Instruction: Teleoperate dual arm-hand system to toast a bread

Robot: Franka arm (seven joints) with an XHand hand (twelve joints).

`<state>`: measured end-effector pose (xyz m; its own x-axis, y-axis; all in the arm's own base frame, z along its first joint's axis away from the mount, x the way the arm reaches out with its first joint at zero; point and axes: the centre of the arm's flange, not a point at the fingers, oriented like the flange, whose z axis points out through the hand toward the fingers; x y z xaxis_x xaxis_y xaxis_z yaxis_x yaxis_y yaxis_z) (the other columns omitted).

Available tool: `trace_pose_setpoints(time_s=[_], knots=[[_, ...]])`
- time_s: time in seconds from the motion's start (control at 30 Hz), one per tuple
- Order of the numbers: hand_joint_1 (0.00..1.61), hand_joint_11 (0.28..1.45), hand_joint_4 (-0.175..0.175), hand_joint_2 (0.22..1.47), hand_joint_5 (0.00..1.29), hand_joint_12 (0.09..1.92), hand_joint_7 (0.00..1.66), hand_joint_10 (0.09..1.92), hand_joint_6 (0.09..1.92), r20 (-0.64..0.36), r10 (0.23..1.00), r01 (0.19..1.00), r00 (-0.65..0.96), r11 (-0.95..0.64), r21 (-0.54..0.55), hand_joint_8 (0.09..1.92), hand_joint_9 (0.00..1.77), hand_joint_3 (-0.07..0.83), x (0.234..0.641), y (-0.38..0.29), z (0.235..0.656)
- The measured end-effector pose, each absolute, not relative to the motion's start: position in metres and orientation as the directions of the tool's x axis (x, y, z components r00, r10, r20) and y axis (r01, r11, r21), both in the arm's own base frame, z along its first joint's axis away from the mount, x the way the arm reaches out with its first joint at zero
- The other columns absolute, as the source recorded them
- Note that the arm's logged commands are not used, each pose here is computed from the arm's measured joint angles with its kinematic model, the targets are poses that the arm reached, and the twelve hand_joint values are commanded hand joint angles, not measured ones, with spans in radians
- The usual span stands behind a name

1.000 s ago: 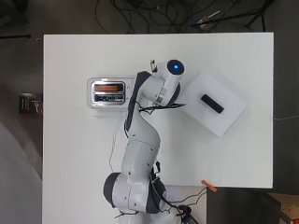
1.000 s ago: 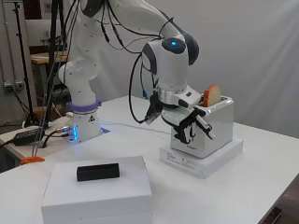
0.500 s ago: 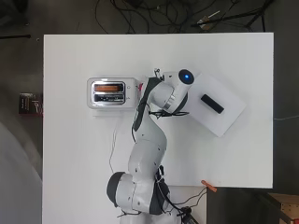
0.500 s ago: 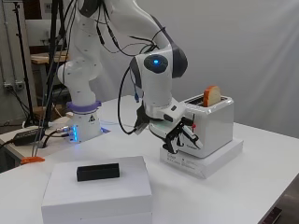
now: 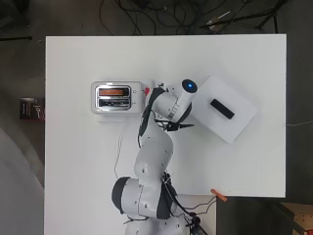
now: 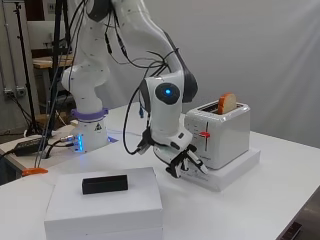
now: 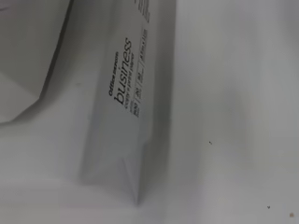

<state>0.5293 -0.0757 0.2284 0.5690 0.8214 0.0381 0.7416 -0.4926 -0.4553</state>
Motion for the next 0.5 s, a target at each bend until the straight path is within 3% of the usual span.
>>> trace_pose_setpoints(time_s=[0.17,0.37,0.5], knots=[[0.18,1.22,-0.101,1.16,0.28,1.88,1.25,1.92,0.09,-0.003,0.795,0.706,0.606,-0.539,-0.459,1.92,1.6,0.011,0.535,-0.071,0.225],[0.16,1.2,-0.098,1.2,0.34,1.87,1.25,1.92,0.09,0.1,0.809,0.756,0.579,-0.487,-0.437,1.92,1.59,0.005,0.538,-0.071,0.251],[0.18,1.04,-0.095,1.2,0.36,1.86,1.12,1.92,0.09,0.102,0.815,0.765,0.57,-0.482,-0.427,1.92,1.45,0.001,0.528,-0.076,0.261]])
